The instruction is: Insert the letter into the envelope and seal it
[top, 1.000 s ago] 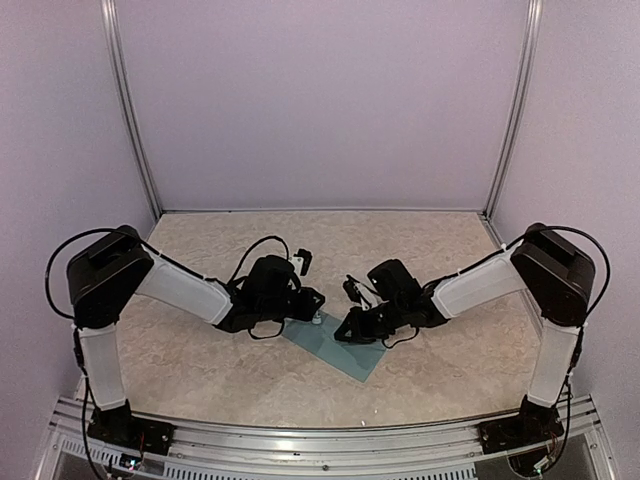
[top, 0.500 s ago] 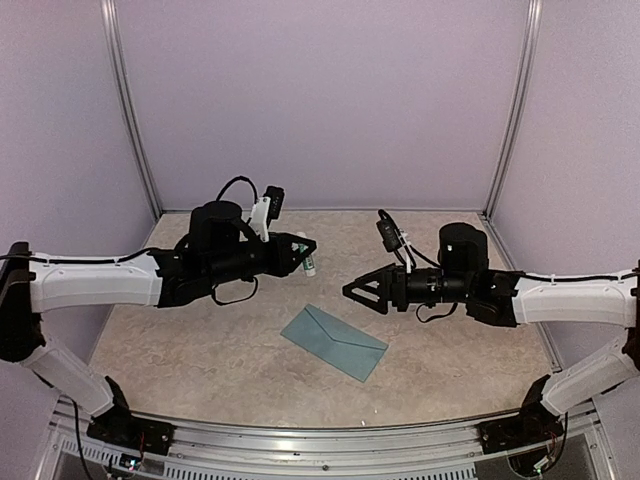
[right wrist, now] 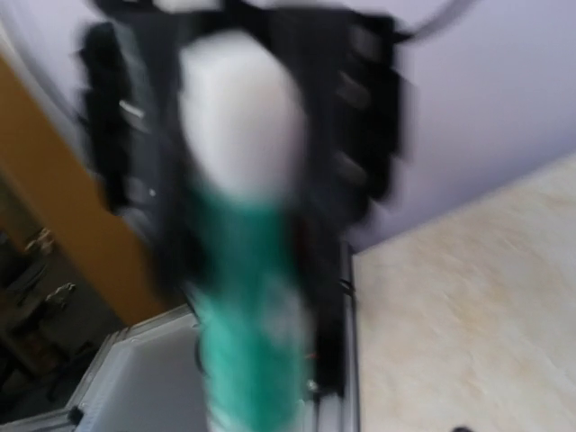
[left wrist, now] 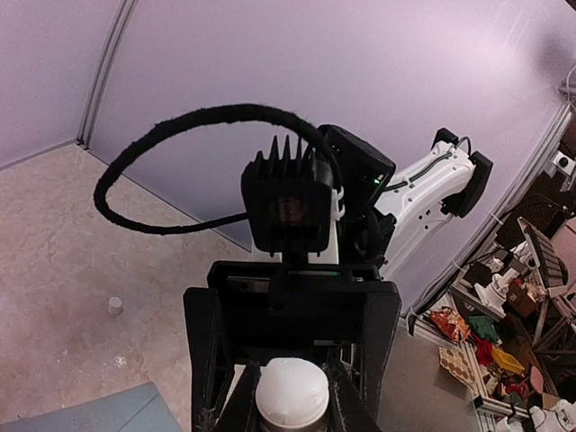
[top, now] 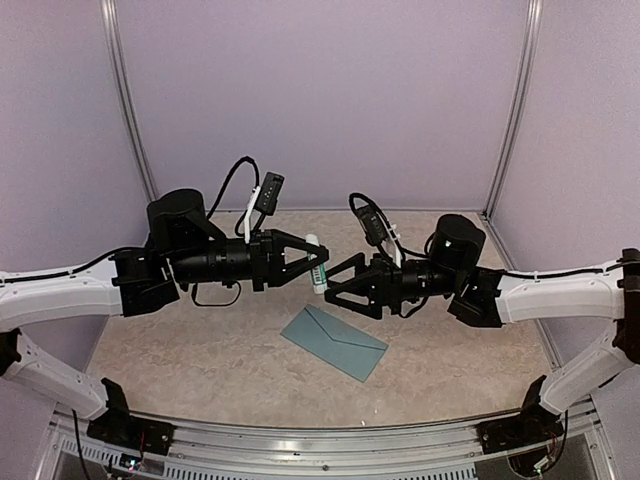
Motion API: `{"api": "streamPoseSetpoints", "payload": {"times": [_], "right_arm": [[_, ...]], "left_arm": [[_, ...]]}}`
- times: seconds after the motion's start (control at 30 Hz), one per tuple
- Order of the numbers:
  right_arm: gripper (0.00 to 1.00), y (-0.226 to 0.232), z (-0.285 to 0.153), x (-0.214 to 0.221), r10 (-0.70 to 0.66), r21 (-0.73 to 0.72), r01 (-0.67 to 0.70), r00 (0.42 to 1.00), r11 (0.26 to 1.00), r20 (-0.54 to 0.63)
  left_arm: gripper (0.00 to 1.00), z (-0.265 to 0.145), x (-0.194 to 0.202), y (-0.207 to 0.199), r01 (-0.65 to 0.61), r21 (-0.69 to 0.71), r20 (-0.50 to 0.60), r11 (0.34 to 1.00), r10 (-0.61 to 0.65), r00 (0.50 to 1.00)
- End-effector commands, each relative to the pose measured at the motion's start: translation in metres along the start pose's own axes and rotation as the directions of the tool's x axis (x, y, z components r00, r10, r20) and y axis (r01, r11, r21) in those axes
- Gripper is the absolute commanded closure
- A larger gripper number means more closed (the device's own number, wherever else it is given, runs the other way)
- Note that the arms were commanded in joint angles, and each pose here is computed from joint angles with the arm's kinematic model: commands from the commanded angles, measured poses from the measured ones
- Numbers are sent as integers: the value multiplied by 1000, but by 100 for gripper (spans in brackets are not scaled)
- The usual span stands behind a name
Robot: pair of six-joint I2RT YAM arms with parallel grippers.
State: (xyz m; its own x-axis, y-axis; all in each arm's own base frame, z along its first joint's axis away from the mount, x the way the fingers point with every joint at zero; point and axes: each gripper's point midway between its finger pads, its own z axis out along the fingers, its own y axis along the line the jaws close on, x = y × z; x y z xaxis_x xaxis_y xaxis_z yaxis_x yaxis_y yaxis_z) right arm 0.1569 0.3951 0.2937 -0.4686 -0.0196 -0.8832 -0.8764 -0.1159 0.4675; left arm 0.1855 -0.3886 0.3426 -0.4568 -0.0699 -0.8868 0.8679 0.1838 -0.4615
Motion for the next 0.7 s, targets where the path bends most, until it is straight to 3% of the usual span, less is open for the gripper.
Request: {"api": "streamPoseSetpoints", "payload": {"times": [0.0,0.33,0.57,0.67], "right_arm": [[32,44,11,-23,-83,-175,90,995,980,46],[54,48,21,-8,-59,-217,55,998,975,-13],[81,45,23,-8,-55,-206,52,998,977,-9],[89,43,21,-10,-61,-180,61,998,982,6]], "left_arm": [[83,-1,-5,-24,-7,89,-4,996,8,1000],[83,-4,-9,-31,-1,111,17,994,-1,1000],[83,-4,-10,-32,1,115,22,993,-3,1000],[67,-4,-8,-31,3,110,20,994,-5,1000]]}}
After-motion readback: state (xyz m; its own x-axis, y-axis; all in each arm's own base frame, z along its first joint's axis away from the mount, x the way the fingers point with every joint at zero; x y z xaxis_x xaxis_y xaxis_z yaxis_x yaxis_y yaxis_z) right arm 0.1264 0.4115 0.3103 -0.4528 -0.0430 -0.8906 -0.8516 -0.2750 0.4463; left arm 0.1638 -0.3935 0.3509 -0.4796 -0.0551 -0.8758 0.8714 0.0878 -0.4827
